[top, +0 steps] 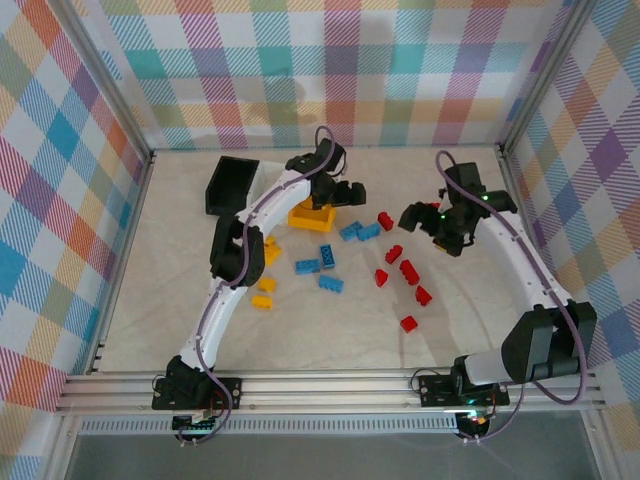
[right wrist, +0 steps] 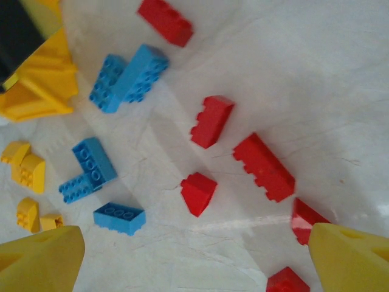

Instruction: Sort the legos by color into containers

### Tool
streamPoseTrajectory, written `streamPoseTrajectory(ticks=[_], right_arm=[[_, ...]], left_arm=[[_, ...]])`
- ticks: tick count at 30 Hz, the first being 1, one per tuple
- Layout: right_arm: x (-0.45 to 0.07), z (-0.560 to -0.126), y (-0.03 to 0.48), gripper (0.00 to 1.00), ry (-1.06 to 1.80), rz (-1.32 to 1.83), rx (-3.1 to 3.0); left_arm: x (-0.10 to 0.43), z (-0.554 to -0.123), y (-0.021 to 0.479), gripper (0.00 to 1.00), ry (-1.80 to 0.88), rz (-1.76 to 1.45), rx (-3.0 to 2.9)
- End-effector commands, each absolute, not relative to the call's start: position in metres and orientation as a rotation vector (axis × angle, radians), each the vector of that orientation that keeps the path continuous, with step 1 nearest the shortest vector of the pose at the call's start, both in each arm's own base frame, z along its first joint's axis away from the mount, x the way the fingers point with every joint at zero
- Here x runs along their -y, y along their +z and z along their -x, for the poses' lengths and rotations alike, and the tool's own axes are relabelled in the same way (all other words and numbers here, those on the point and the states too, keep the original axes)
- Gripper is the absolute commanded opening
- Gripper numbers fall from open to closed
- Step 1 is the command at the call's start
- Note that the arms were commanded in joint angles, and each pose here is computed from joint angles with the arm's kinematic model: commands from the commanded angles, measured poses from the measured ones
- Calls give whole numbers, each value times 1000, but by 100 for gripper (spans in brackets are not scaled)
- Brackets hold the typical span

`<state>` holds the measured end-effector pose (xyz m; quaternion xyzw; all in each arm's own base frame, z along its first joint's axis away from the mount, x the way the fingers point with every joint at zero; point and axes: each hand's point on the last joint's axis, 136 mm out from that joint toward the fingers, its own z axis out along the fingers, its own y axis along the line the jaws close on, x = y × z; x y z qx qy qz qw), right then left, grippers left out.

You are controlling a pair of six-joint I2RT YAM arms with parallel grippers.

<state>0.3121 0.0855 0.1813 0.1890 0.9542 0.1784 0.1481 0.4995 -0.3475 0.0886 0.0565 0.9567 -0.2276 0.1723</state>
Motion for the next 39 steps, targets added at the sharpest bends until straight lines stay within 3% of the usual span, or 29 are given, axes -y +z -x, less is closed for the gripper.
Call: streamPoseTrajectory(ticks=[1, 11, 16, 27, 39], right_arm=[[-69, -299, 172, 97, 460, -729, -2791], [-49, -344, 152, 97, 479, -1299, -2647], [-32, -389, 134, 84, 482, -1553, -2524], [-8, -471, 102, 79, 426, -1702, -2423], [-5, -489, 64, 81, 354, -1853, -2449]], left_arm=[[338, -484, 128, 94, -623, -209, -2707], [292, -443, 189, 94, -474, -287, -2642], [256, -412, 211, 95, -410, -280, -2614], [188, -344, 186, 96, -328, -138, -2665], [168, -329, 168, 97, -238, -132, -2733]])
